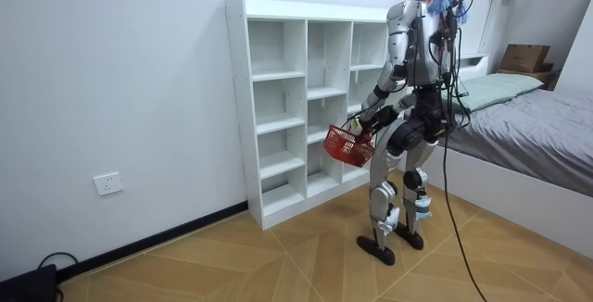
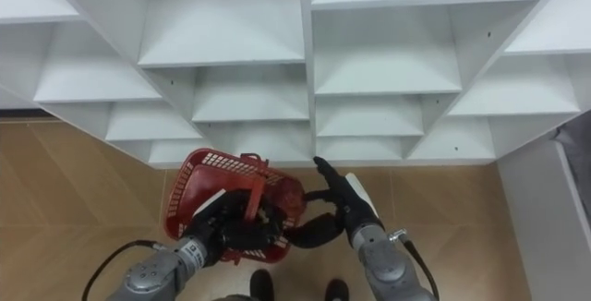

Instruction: Collect fruits from the closet

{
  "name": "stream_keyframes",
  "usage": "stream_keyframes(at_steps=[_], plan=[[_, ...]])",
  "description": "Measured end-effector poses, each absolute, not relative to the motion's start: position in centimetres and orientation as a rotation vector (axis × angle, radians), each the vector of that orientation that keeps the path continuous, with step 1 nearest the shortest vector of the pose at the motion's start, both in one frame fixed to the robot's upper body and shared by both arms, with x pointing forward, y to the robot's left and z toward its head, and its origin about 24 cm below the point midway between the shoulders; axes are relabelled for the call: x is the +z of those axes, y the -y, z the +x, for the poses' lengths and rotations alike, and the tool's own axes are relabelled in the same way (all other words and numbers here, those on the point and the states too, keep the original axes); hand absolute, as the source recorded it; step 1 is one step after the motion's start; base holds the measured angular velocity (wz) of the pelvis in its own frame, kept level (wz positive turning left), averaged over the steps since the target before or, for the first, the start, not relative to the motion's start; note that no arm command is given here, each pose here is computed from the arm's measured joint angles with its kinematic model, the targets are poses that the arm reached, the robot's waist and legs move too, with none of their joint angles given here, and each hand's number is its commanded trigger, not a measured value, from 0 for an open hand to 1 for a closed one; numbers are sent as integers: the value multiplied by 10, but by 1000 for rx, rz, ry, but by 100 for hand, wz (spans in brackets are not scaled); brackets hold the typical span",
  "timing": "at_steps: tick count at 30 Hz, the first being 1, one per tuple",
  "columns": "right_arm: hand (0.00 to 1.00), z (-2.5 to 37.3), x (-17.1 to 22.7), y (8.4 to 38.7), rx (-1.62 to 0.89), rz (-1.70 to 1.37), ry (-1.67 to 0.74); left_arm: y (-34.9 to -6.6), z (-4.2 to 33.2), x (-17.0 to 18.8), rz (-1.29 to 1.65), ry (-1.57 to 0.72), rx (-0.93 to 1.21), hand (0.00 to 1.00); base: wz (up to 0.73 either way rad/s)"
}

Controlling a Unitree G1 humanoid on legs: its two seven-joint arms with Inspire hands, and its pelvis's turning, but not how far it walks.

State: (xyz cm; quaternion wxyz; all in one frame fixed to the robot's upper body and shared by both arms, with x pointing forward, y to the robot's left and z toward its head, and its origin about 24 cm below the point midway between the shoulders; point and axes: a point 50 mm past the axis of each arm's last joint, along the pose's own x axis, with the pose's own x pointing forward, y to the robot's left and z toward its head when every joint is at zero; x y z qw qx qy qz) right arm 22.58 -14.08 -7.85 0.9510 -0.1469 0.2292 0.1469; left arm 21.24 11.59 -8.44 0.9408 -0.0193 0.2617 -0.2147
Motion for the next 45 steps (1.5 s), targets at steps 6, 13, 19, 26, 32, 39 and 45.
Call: stream_keyframes(at_steps=[6, 13, 19, 26, 32, 39, 45], plan=[[0, 220, -86, 141, 305, -314, -504, -114, 211, -85, -66, -539, -439, 100, -2], [0, 217, -90, 141, 311, -327, -522, -114, 209, -87, -79, -550, -448, 100, -5], [0, 213, -94, 144, 302, -334, -546, -112, 203, -91, -77, -580, -472, 100, -1], [0, 211, -97, 147, 301, -336, -565, -119, 203, -92, -104, -587, -451, 100, 0], [0, 208, -100, 150, 332, -349, -583, -128, 197, -100, -133, -635, -433, 100, 0], [0, 210, -96, 149, 390, -381, -564, -129, 194, -101, -265, -635, -389, 100, 1], [0, 212, -92, 144, 437, -404, -539, -132, 190, -103, -358, -645, -378, 100, -1]])
